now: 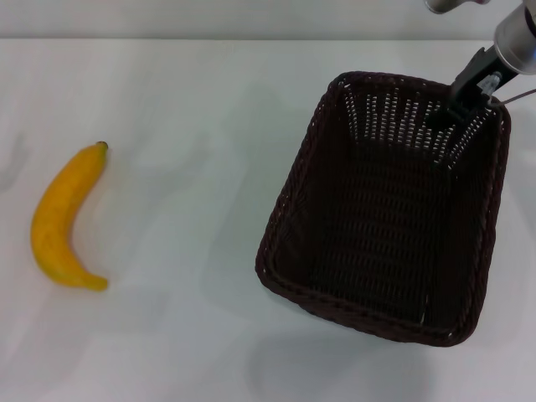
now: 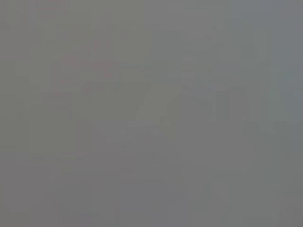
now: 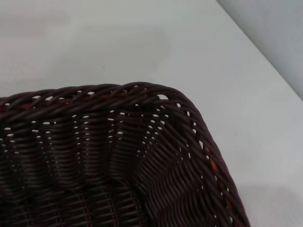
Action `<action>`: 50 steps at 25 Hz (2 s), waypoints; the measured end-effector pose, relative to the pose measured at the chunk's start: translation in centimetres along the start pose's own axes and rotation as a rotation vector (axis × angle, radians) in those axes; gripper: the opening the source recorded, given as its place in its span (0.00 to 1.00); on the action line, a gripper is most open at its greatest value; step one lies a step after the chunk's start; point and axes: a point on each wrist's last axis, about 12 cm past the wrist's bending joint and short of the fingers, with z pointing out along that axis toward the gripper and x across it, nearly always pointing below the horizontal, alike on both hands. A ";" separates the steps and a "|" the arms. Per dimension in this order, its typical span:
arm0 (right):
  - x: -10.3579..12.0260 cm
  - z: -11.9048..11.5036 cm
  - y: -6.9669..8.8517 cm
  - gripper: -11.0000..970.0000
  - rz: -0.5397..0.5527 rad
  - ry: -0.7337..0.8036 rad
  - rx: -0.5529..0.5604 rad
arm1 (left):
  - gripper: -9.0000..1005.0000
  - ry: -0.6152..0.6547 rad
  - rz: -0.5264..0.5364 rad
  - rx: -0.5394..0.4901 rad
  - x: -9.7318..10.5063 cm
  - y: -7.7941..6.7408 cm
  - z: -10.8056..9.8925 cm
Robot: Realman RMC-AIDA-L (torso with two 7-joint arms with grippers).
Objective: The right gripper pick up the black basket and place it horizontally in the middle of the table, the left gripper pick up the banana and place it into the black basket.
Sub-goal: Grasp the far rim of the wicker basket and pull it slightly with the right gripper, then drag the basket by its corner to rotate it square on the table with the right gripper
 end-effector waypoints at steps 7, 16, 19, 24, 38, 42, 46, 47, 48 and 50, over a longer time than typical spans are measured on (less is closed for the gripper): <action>-0.6 -0.7 0.0 0.40 -0.013 -0.010 0.018 | 0.88 -0.003 0.001 0.001 0.0 0.0 0.2; -0.9 -2.6 -0.5 0.35 0.134 -0.055 0.051 | 0.88 -0.010 -0.011 0.004 -0.2 0.1 0.4; -0.6 -3.1 -0.6 0.32 0.188 -0.068 0.054 | 0.88 -0.015 -0.021 0.009 -0.2 0.0 0.6; 0.6 -4.2 -1.3 0.30 0.317 -0.094 0.031 | 0.88 -0.023 -0.023 0.015 -0.3 0.0 1.0; 5.2 -6.2 -2.9 0.22 0.648 -0.319 -0.180 | 0.88 -0.025 -0.041 0.016 -0.3 -0.1 1.2; 6.3 -6.3 -2.9 0.20 0.720 -0.357 -0.213 | 0.88 -0.027 -0.042 0.019 -0.3 -0.1 1.4; 7.5 -6.1 -2.7 0.20 0.792 -0.391 -0.247 | 0.88 -0.022 -0.042 0.016 -0.3 -0.1 1.4; 7.8 -6.0 -2.7 0.20 0.807 -0.394 -0.253 | 0.88 -0.019 -0.042 0.014 -0.2 0.0 1.4; 8.1 -5.9 -2.5 0.20 0.825 -0.394 -0.260 | 0.88 -0.016 -0.042 0.011 -0.2 0.0 1.4; 8.5 -5.6 -2.3 0.20 0.854 -0.400 -0.278 | 0.88 -0.014 -0.042 0.010 -0.2 0.0 1.4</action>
